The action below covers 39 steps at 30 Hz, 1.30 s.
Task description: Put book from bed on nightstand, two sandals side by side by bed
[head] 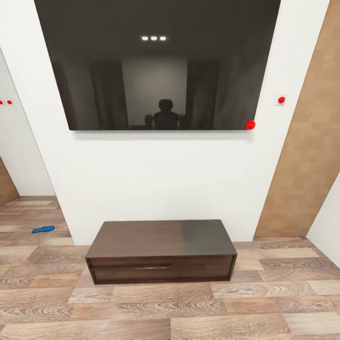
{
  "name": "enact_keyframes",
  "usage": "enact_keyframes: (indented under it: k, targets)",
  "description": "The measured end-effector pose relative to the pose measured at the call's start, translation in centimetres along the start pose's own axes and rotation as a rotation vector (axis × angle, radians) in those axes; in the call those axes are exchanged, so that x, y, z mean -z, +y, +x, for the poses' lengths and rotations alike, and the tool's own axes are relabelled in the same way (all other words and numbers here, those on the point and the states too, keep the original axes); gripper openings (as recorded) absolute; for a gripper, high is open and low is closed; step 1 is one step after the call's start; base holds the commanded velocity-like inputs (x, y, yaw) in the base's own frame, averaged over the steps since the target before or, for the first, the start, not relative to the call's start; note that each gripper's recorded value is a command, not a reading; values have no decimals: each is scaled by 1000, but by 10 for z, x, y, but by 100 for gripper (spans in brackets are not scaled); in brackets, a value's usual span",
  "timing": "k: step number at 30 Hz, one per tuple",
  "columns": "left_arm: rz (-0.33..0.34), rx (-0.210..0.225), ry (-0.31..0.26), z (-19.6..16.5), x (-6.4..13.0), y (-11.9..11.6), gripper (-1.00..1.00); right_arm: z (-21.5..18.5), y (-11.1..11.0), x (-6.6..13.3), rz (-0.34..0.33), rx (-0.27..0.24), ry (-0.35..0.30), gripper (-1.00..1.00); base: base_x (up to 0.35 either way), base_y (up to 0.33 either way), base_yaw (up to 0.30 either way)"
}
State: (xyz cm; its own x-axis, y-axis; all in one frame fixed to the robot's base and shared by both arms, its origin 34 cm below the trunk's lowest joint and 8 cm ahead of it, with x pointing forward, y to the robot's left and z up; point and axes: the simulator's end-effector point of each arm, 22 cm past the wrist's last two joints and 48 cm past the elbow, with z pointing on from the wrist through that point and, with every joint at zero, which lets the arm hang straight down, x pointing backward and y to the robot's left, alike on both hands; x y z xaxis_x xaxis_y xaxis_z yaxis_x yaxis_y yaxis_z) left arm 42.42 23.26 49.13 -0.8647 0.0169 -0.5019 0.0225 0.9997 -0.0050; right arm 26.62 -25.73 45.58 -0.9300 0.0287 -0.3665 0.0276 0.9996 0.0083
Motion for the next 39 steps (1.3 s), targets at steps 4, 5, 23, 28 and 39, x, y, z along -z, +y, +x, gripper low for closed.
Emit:
enact_keyframes:
  k: [4, 5, 23, 28, 39]
  targets:
    - [-3, 1, -90, -43, -2, 2, 100, 2, 0, 0, 0, 0, 5, 100, 0, 0, 0]
    - [-3, 1, -88, -43, -2, 1, 100, 3, 0, 0, 0, 0, 6, 100, 0, 0, 0]
    - [-3, 1, -74, -36, -4, 2, 100, 8, 0, 0, 1, 0, 20, 100, 0, 0, 0]
    - [-3, 1, -75, -37, -4, 1, 100, 8, -1, 0, 2, 0, 20, 100, 0, 0, 0]
    - [-4, 0, -76, -37, -3, 2, 100, 6, -1, 0, 2, -2, 16, 100, 216, 0, 0]
